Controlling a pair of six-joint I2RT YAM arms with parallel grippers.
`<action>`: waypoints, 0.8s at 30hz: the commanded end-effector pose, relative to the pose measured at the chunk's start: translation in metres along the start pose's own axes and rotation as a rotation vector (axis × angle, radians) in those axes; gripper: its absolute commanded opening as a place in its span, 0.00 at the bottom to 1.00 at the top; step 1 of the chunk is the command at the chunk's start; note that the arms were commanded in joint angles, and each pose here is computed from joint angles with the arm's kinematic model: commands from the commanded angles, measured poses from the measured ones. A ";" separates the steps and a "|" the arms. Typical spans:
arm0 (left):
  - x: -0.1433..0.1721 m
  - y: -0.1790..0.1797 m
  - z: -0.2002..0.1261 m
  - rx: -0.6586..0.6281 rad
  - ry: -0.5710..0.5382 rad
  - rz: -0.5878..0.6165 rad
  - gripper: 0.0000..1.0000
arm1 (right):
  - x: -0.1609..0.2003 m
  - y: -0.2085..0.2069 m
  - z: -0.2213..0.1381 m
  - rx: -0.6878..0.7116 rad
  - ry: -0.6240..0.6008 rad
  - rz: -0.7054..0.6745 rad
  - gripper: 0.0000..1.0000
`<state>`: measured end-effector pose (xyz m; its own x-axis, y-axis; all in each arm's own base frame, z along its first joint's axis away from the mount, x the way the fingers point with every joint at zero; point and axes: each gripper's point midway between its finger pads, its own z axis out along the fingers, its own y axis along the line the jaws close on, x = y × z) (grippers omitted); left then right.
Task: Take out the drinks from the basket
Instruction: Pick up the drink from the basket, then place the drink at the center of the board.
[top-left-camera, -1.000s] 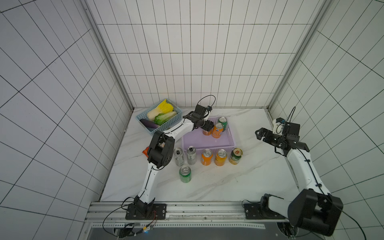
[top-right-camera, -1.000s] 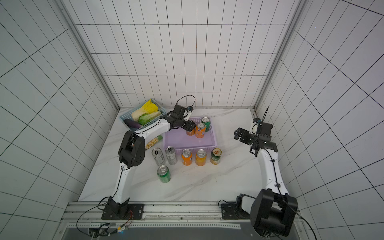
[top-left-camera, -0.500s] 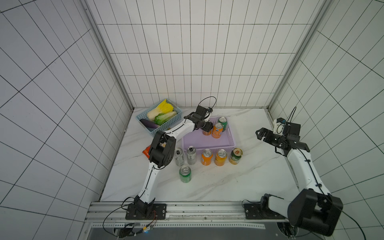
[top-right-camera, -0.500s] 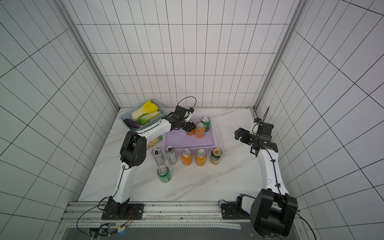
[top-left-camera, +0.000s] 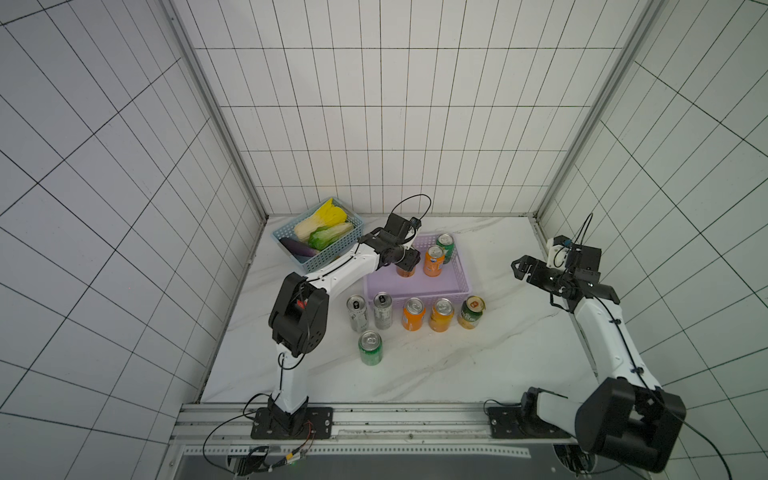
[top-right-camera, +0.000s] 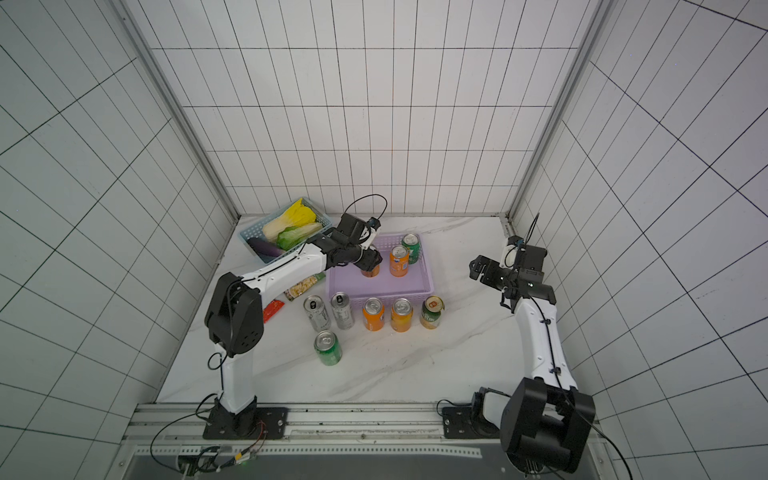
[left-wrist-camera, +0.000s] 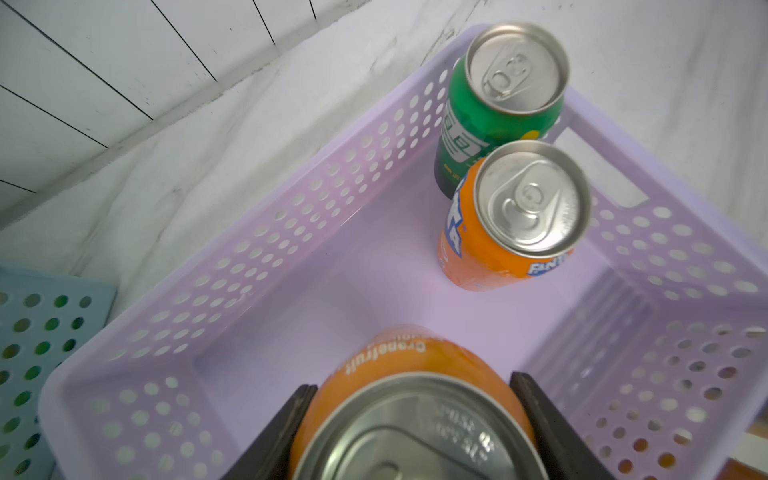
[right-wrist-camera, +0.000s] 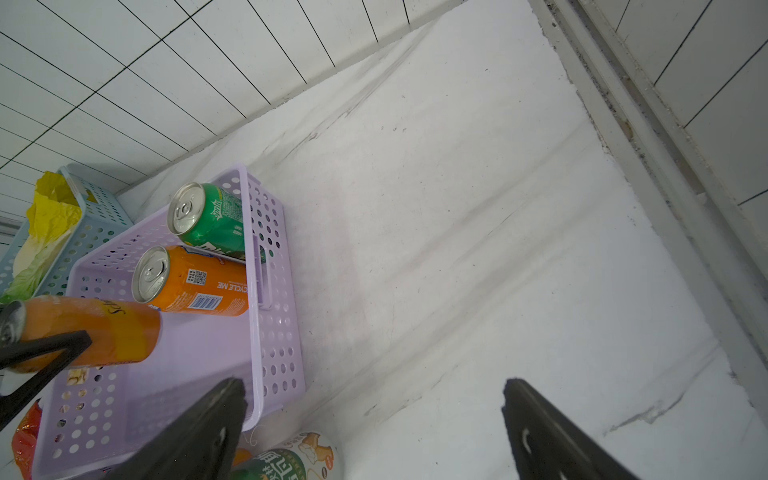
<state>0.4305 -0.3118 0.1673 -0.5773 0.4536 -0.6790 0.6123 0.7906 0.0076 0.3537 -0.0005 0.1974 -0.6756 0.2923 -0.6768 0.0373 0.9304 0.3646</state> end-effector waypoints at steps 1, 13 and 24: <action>-0.042 -0.013 -0.056 -0.026 -0.180 0.018 0.63 | 0.009 -0.004 0.001 -0.002 0.012 0.012 1.00; -0.023 -0.083 -0.160 -0.039 -0.269 0.142 0.63 | 0.010 -0.003 0.002 -0.010 0.019 0.015 0.99; 0.028 -0.133 -0.216 0.012 -0.281 0.207 0.63 | 0.011 -0.004 0.004 -0.007 0.025 0.015 0.99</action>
<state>0.2145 -0.3254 0.2884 -0.2638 0.5391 -0.7998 0.7564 0.6302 0.1753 0.3537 -0.0002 0.1975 -0.6759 0.2929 -0.6763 0.0354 0.9295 0.3672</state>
